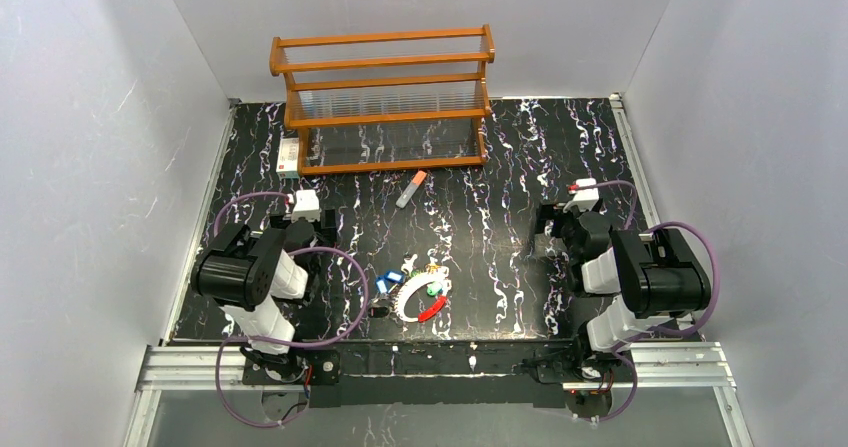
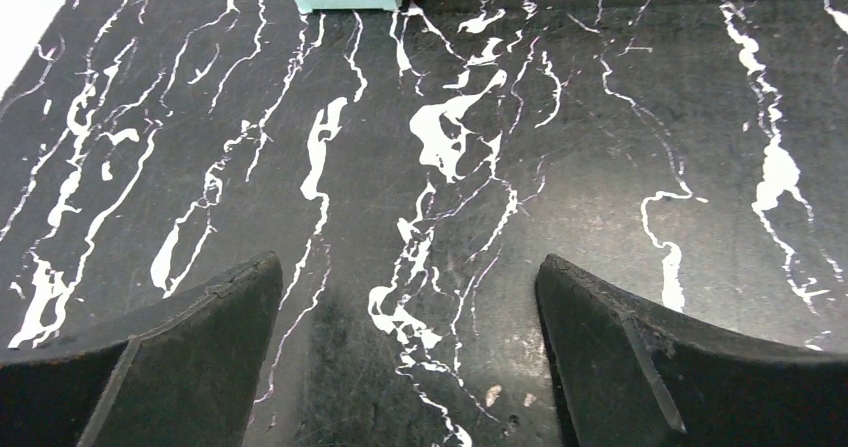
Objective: Put the keys on the keyring
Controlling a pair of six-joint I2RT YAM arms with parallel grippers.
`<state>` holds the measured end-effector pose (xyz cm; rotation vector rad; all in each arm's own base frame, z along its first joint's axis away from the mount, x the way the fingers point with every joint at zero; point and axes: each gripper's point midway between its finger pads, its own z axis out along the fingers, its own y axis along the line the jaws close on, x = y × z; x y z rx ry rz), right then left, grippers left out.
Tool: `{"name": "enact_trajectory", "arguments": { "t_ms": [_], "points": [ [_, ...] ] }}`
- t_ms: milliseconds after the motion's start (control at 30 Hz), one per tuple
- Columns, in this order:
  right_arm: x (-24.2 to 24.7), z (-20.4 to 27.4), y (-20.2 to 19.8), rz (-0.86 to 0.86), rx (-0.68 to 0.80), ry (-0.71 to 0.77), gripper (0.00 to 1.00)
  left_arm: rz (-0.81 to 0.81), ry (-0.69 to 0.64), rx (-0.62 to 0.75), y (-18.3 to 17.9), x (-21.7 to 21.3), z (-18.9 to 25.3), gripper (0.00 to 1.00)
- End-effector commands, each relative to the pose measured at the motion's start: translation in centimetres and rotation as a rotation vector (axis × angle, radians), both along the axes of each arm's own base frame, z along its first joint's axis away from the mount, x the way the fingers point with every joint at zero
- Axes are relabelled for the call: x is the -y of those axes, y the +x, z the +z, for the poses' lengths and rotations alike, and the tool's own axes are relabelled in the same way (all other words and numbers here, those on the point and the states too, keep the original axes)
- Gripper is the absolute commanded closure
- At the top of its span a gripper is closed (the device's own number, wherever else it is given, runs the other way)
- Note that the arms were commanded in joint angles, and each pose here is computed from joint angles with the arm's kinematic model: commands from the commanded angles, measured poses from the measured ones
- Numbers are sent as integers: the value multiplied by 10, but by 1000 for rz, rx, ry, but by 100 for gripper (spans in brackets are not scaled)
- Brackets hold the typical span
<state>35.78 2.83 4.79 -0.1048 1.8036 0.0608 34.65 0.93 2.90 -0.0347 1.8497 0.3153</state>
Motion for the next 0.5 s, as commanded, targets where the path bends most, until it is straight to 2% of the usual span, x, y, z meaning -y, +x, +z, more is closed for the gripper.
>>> {"name": "enact_trajectory", "arguments": {
  "t_ms": [0, 167, 467],
  "points": [
    [4, 19, 14, -24, 68, 11, 1, -26, -53, 52, 9, 7, 11, 2],
    [9, 16, 17, -50, 46, 11, 1, 12, -62, 36, 11, 2, 8, 2],
    [9, 16, 17, -49, 45, 11, 1, -12, -76, 19, 17, 4, 6, 2]
  ]
}}
